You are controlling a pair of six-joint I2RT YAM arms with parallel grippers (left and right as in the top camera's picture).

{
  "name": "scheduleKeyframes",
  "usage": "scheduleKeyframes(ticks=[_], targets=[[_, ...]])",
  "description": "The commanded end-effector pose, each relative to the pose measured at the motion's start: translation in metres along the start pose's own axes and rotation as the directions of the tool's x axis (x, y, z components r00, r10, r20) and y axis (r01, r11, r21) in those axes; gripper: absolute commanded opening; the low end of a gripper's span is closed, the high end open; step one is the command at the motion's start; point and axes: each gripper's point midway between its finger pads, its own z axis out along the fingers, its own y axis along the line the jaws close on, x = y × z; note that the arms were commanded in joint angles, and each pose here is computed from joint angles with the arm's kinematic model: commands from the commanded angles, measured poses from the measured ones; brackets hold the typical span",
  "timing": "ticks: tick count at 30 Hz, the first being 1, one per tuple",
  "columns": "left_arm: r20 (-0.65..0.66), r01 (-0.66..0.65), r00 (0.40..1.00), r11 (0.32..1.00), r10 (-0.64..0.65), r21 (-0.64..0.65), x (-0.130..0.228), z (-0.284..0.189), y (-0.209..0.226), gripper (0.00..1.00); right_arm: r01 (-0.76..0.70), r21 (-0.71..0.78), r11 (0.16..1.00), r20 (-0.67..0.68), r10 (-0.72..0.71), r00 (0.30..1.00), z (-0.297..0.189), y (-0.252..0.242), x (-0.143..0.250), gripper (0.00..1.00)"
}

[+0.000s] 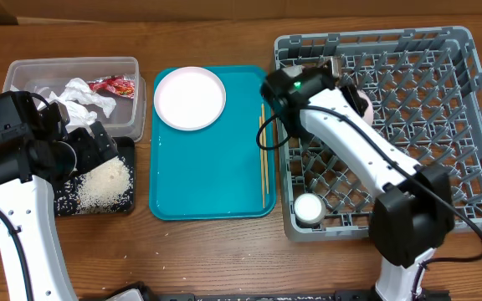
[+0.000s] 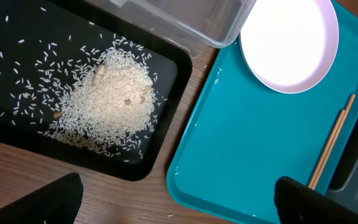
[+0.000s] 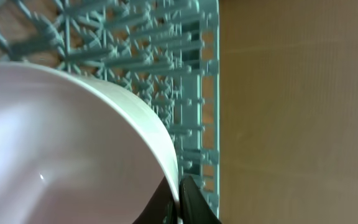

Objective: Sort waste into correct bins and load items into the dishwasher
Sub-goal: 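Lower the pink bowl into the rack's back-middle and release it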

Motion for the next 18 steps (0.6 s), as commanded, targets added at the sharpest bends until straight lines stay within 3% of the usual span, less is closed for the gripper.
scheduleKeyframes(ticks=[1,18], targets=[[0.018,-0.012,1.0,1.0,0.011,0.009,-0.003,-0.004,-0.001,1.0,-0.093,0.037,0.995,0.023,0.092,0.996,-0.001,-0.003,-0.003,0.04],[0.018,-0.011,1.0,1.0,0.011,0.009,-0.003,-0.004,-0.001,1.0,-0.058,-0.002,0.998,0.043,0.058,0.997,-0.015,0.023,-0.005,0.04]])
